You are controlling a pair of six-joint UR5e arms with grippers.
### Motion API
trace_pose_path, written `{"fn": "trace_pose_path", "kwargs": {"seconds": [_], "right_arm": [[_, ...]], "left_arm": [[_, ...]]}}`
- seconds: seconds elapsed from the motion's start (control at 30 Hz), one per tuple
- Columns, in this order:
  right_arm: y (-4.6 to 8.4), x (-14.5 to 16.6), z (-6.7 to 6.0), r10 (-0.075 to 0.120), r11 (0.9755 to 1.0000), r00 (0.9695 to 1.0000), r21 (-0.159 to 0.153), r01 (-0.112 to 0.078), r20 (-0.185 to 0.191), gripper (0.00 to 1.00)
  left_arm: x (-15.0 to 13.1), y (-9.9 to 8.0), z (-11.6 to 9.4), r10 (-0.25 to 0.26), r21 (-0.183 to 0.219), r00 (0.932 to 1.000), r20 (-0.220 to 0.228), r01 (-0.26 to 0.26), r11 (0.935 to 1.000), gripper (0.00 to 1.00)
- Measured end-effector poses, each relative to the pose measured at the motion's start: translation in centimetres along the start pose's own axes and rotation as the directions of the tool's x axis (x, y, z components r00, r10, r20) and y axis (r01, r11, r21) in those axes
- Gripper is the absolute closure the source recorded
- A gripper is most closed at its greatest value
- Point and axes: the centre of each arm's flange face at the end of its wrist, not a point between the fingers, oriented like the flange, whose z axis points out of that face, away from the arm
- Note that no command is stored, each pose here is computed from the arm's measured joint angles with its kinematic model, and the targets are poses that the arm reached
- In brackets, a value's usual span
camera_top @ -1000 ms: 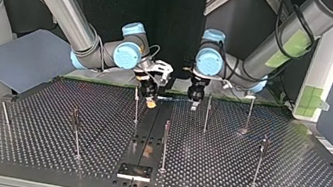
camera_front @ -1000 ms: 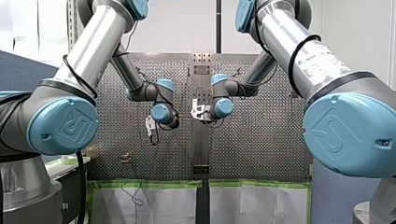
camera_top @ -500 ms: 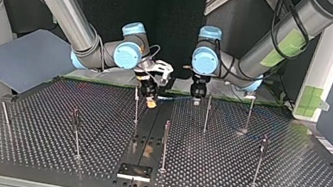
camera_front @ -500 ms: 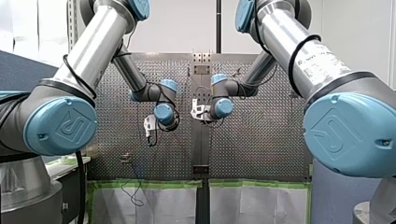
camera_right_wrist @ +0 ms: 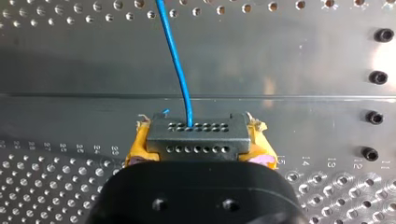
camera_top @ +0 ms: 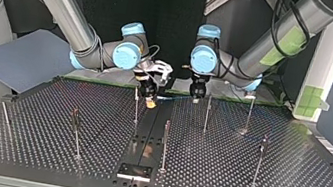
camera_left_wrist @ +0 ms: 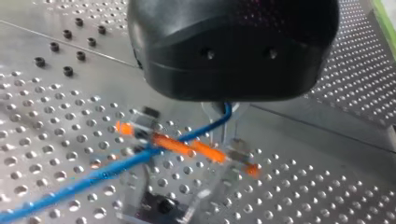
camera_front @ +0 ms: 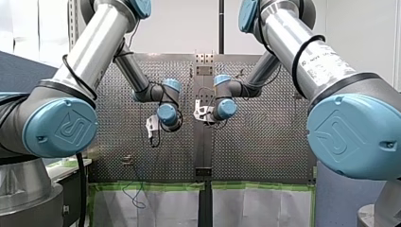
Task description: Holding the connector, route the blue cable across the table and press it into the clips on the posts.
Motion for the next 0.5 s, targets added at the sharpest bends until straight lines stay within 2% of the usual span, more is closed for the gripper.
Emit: {"fn": "trace_pose_path", "kwargs": {"seconds": [0.2,0.5], "right_arm": [[-0.2,0.5,-0.3,-0.001,1.0,1.0,-0.001,0.001,0.005,1.0],[-0.8,4.5,-2.4,0.006,1.0,1.0,0.001,-0.006,0.005,1.0]], "left_arm": [[-2.1,-0.3,-1.1,0.0,0.001,1.0,0.005,0.0,1.0,1.0],[-4.8,-0.4,-3.6,0.002,-0.024,0.9997,0.023,-0.002,0.9997,1.0]]}}
